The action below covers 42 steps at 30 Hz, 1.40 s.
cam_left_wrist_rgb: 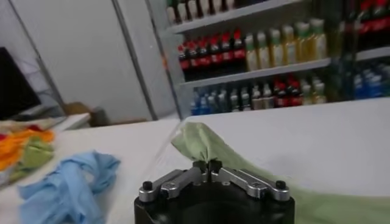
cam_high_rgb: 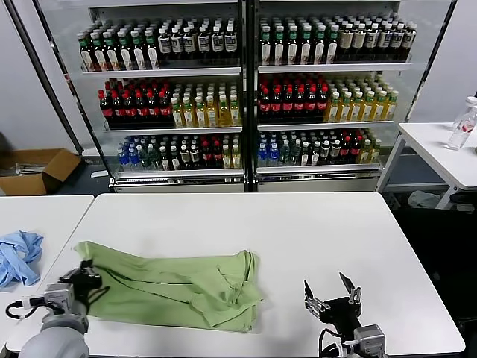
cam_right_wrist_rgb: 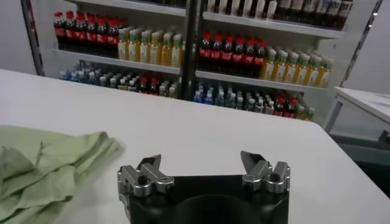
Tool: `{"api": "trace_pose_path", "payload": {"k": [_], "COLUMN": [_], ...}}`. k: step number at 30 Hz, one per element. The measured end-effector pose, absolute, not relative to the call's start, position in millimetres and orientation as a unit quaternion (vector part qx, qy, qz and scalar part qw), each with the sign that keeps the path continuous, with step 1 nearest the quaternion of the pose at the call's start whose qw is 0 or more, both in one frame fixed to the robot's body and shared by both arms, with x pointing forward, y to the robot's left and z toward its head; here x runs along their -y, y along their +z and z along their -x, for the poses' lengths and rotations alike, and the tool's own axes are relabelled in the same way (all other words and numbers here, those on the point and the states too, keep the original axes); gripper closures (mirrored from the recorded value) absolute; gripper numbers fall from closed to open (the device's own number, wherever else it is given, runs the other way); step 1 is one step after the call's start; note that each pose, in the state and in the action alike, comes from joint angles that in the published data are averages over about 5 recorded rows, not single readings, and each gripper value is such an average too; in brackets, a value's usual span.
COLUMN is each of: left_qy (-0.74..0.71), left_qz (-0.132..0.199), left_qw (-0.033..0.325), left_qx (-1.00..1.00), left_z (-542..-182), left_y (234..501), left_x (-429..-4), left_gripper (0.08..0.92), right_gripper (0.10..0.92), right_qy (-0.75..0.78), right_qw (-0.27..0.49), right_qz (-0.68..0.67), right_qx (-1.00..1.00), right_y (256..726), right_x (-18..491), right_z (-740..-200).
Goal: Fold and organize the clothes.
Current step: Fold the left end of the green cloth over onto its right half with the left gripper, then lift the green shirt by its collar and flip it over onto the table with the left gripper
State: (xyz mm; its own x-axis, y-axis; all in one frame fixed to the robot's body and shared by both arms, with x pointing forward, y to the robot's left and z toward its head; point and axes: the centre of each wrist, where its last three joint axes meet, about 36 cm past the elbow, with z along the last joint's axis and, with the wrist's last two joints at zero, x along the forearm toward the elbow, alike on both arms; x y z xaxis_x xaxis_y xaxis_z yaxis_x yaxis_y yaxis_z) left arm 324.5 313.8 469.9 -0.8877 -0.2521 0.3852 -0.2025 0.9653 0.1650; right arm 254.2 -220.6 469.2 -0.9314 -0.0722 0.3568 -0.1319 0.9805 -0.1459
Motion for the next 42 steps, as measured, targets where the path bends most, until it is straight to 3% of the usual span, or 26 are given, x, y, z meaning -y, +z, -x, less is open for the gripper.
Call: {"api": "trace_pose_path", "payload": {"k": [9, 17, 26, 37, 42], "left_qy": [0.064, 0.138, 0.176, 0.203, 0.175], "left_qz": [0.027, 0.107, 0.146, 0.189, 0.169], "left_qw": [0.222, 0.236, 0.231, 0.186, 0.155], "left_qx": [0.973, 0.956, 0.946, 0.943, 0.957], "left_z": [-311.2, -314.2, -328.1, -327.0, -323.8], "left_y": [476.2, 467.7, 457.0, 458.7, 460.8], "left_x": [-241.1, -191.3, -156.5, -135.0, -157.8], "left_gripper": [0.913, 0.913, 0.885, 0.576, 0.438], "right_gripper": [0.199, 0.200, 0.200, 0.200, 0.199], "right_qy": [0.087, 0.090, 0.096, 0.099, 0.099], "right_qw": [0.173, 0.173, 0.174, 0.168, 0.166], "right_qz": [-0.047, -0.042, -0.036, -0.033, -0.034], "right_qx": [0.980, 0.980, 0.980, 0.980, 0.981], "right_y": [471.0, 470.2, 471.1, 474.7, 474.6], "right_x": [220.4, 222.4, 226.4, 226.8, 226.6], "right_z": [-252.7, -253.1, -251.2, -253.6, -255.3]}}
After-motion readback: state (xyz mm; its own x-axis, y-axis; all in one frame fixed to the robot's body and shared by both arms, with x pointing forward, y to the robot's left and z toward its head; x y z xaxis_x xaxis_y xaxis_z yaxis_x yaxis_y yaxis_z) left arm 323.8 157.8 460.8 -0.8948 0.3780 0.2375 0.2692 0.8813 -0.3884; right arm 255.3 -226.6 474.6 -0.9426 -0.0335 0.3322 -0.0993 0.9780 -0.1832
